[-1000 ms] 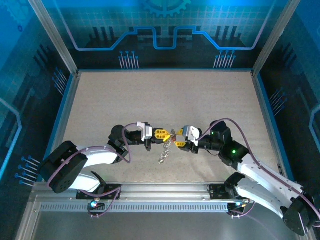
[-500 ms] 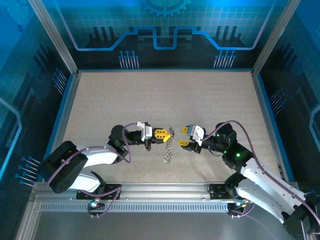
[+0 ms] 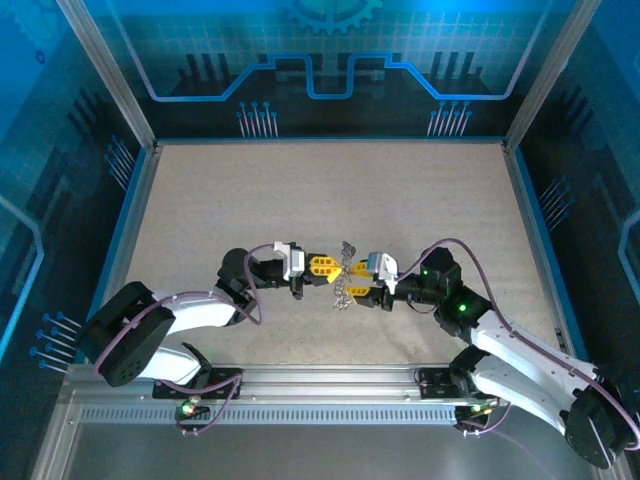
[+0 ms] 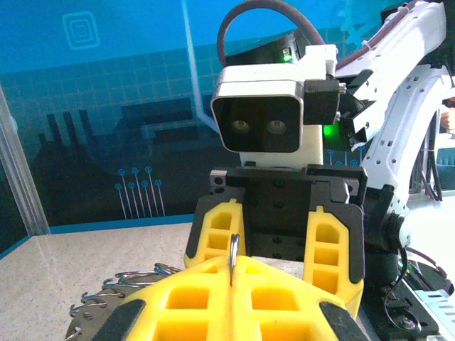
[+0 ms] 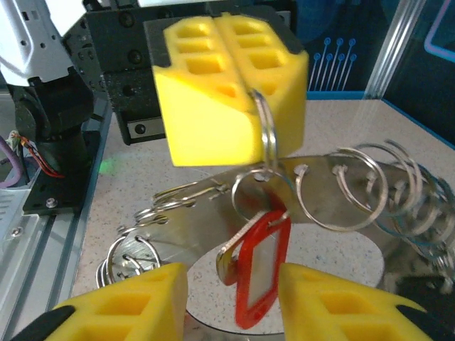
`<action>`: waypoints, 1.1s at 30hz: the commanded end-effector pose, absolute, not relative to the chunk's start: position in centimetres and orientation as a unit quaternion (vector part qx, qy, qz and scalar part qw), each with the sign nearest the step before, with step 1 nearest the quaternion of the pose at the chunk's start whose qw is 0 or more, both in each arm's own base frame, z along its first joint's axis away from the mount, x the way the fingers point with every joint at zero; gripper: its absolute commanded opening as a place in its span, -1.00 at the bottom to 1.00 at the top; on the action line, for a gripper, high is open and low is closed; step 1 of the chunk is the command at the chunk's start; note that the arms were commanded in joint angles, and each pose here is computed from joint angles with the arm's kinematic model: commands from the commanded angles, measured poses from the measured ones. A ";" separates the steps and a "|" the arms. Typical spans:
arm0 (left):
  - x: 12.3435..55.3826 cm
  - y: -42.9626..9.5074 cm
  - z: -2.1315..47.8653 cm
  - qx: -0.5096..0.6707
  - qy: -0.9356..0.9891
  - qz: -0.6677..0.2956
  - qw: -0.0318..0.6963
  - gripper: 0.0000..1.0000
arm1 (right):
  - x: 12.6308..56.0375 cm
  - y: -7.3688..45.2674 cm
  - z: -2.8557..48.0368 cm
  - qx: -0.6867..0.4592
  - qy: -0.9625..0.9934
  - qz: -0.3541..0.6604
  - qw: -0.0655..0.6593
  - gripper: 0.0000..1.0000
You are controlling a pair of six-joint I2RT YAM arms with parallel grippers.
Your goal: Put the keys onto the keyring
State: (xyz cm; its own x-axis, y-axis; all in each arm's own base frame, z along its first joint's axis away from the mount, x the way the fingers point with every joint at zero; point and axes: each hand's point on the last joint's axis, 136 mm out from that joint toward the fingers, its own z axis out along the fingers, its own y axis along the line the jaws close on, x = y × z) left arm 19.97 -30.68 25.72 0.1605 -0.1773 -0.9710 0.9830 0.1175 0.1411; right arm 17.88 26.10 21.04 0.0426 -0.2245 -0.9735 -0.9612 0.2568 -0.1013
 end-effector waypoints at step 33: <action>20.5 -31.3 23.6 0.481 0.433 -0.461 0.607 -1.00 | 21.0 22.6 23.0 -0.540 0.655 0.141 0.509 -1.00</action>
